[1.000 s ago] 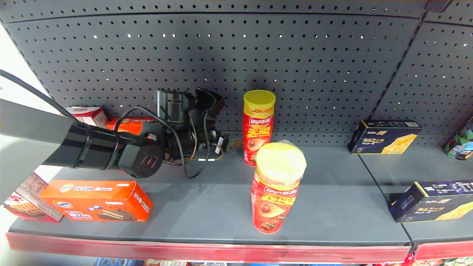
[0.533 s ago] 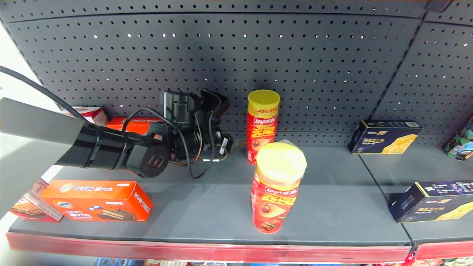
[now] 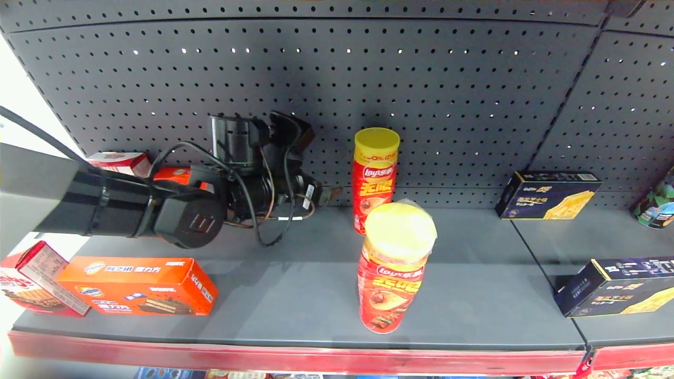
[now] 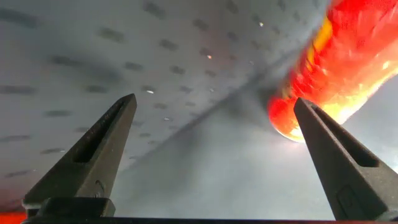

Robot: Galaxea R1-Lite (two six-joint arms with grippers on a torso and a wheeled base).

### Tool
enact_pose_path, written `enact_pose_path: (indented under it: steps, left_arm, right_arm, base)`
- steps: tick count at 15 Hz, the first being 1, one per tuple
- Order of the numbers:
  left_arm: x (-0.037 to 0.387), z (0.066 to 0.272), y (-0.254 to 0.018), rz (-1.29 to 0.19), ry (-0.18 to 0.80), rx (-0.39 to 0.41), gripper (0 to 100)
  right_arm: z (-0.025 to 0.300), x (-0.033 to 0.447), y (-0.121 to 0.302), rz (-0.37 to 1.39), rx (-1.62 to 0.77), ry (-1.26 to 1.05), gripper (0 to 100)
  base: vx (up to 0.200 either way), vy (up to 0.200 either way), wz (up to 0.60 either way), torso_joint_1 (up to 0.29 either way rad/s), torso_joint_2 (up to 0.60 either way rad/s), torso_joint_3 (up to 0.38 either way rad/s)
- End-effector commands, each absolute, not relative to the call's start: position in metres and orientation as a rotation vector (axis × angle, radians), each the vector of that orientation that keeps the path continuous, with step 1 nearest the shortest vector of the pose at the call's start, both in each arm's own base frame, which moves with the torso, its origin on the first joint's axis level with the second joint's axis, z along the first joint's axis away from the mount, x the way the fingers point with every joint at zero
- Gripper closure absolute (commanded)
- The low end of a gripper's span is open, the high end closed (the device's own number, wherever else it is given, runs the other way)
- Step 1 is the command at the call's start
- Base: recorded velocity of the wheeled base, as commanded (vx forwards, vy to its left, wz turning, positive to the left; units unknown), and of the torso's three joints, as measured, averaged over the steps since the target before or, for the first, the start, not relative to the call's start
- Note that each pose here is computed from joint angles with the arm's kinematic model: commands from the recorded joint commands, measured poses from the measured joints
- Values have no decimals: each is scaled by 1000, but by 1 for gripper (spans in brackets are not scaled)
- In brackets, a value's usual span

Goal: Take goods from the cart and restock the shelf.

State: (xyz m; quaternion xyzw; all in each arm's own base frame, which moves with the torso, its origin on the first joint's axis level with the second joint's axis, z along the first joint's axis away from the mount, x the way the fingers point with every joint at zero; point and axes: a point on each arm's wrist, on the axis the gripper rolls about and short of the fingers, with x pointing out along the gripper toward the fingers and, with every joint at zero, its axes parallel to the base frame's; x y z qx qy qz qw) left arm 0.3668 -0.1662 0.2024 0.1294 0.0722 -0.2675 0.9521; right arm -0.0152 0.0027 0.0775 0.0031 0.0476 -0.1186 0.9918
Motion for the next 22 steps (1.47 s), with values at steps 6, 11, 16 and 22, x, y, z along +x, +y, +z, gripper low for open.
enact_pose_path:
  steps: [6,11,16,22]
  left_arm:
    - [245,282,-126,-436,-69,238,0]
    - [78,245,-44,-428,-228,111,0]
    - [-2,144,-1,-108,-254,110,0]
    - [-23,82,-5,-294,-60,161,0]
  right_arm:
    - [78,-15,3,-237,5,97,0]
    - [78,-15,3,-237,5,97,0]
    - [78,-15,3,-237,6,97,0]
    - [78,-15,3,-237,6,97,0]
  base:
    - [0,0,0,0,0,0]
    - [0,0,0,0,0,0]
    - [0,0,0,0,0,0]
    - [0,0,0,0,0,0]
